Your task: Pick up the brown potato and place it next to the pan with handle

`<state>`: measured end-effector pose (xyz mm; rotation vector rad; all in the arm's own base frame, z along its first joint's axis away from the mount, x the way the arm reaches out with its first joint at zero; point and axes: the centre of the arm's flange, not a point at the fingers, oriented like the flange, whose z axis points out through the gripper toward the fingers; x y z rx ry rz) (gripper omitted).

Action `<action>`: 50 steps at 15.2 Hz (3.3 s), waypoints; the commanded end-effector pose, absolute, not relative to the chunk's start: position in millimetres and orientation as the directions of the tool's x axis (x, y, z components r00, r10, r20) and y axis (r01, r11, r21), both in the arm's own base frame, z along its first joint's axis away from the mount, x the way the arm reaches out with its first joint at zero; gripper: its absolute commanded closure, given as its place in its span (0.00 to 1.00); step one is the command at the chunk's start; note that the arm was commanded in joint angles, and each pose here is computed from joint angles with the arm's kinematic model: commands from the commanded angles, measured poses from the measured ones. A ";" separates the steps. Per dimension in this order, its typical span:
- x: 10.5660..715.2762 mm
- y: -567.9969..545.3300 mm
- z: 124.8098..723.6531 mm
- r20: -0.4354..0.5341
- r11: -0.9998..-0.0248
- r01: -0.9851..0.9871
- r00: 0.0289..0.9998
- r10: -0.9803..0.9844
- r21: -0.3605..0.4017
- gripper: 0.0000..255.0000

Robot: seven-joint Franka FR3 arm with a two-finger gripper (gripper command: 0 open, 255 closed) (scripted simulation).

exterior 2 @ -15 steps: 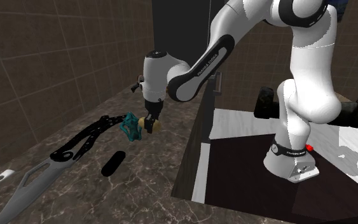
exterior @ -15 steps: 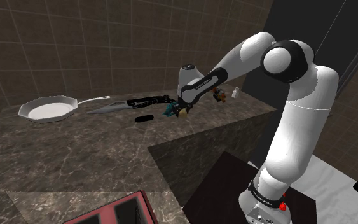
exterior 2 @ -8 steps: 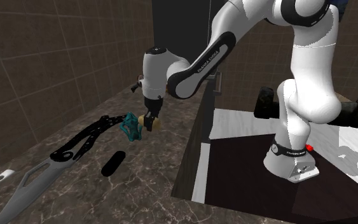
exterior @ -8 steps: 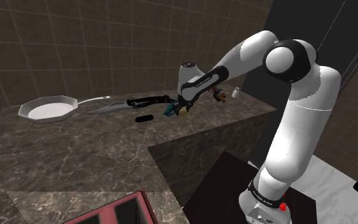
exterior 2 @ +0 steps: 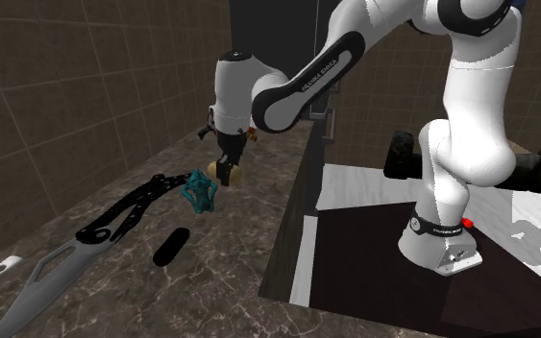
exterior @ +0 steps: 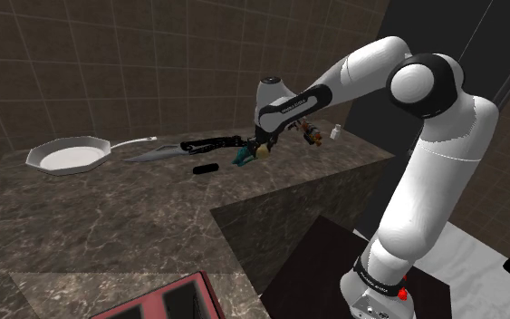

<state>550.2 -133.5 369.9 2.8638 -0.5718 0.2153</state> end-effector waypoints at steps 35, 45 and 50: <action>698.3 84.3 452.3 0.183 -0.902 -0.393 0.914 -0.362 0.179 1.00; 756.0 170.1 441.9 0.183 -0.902 -0.393 0.914 -0.362 0.179 1.00; 756.0 170.1 415.5 0.183 -0.902 -0.393 0.914 -0.362 0.179 1.00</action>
